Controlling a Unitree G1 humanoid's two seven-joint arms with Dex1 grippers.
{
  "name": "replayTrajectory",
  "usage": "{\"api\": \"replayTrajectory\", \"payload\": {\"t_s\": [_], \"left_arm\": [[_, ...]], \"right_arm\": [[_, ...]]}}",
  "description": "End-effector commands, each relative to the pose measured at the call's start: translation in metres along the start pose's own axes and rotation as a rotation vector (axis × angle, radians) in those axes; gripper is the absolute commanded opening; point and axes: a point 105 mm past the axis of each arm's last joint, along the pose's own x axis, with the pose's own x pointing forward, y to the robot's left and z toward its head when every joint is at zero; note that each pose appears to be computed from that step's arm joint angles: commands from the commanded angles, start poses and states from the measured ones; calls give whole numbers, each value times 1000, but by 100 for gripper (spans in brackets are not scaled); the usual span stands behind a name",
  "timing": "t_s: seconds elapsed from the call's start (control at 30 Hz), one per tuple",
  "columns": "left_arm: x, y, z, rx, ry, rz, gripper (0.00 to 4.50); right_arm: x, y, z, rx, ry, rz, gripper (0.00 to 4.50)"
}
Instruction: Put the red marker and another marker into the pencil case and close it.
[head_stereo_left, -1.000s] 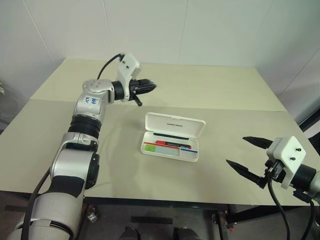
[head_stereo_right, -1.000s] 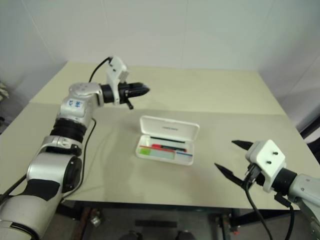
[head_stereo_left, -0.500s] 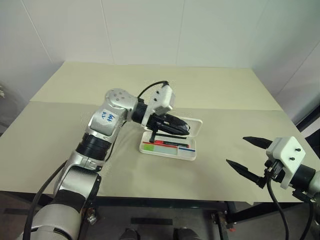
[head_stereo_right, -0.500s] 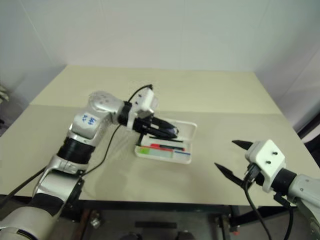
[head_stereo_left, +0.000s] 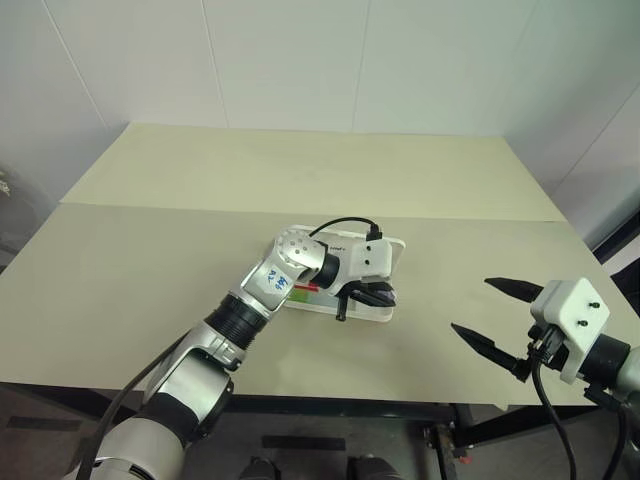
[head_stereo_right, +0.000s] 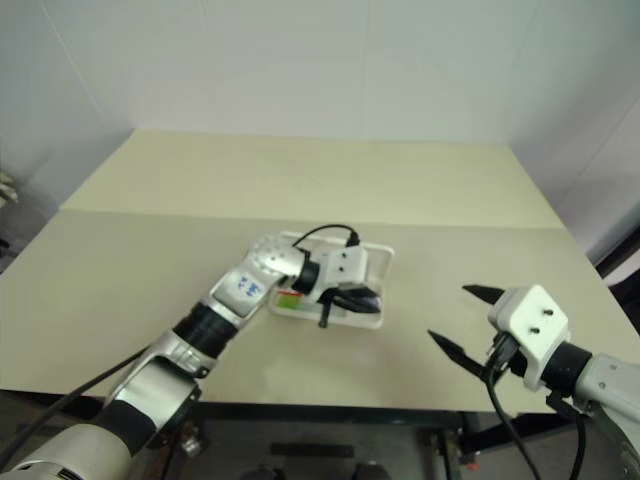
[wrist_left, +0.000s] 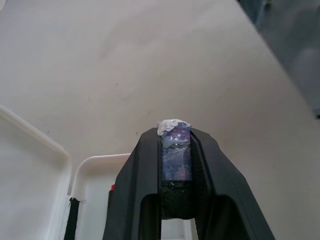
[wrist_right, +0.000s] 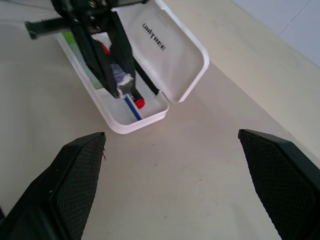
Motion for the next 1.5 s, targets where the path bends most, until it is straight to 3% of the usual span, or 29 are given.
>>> {"api": "replayTrajectory", "payload": {"t_s": [0.03,0.2,0.43,1.1,1.5], "left_arm": [[4,6,2,12,-29,48,41],[4,5,-1,-32,-97,42,41],[3,-1,-7,-127,-192,-12,41],[11,1,-29,-152,-142,1,41],[12,5,-28,-165,-140,22,421]], "right_arm": [[-8,2,22,18,-86,2,450],[-19,-2,27,146,-145,-19,450],[-27,11,15,277,-101,25,450],[-26,12,0,245,-33,-35,450],[-23,9,-1,243,-39,-68,450]]}}
